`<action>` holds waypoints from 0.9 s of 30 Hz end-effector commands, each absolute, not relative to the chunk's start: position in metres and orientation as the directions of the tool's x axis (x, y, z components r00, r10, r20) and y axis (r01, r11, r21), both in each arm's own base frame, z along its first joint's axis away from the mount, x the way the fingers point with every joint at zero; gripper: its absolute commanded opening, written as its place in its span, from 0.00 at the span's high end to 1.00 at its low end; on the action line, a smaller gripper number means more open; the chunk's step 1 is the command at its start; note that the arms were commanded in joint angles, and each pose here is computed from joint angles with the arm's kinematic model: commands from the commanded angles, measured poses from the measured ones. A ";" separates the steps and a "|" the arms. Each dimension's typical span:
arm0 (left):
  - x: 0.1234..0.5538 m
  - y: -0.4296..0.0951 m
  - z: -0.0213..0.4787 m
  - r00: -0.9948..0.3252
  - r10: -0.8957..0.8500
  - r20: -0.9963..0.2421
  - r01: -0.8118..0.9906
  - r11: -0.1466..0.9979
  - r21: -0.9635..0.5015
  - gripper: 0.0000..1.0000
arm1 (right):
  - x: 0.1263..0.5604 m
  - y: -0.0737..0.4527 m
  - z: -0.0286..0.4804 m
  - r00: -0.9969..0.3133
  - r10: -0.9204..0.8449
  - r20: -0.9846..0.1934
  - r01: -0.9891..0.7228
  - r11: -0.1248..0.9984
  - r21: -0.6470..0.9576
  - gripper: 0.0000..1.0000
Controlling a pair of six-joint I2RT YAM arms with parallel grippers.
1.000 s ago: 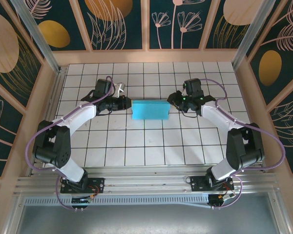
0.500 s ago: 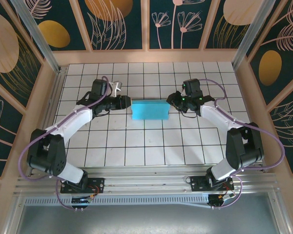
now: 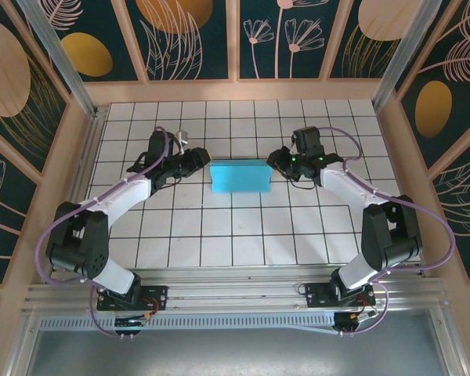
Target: Fold the paper box
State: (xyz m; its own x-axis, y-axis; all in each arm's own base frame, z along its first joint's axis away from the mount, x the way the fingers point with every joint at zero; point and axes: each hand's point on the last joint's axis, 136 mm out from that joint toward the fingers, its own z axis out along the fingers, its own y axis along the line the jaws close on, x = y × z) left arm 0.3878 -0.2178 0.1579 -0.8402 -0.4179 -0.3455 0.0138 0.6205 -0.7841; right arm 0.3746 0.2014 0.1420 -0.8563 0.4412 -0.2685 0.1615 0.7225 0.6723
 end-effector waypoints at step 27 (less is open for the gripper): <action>0.358 -0.221 0.095 -0.874 -0.447 -0.191 -0.125 0.586 -0.801 0.81 | 0.342 0.186 0.085 -0.899 0.356 -0.256 0.193 0.846 0.498 0.74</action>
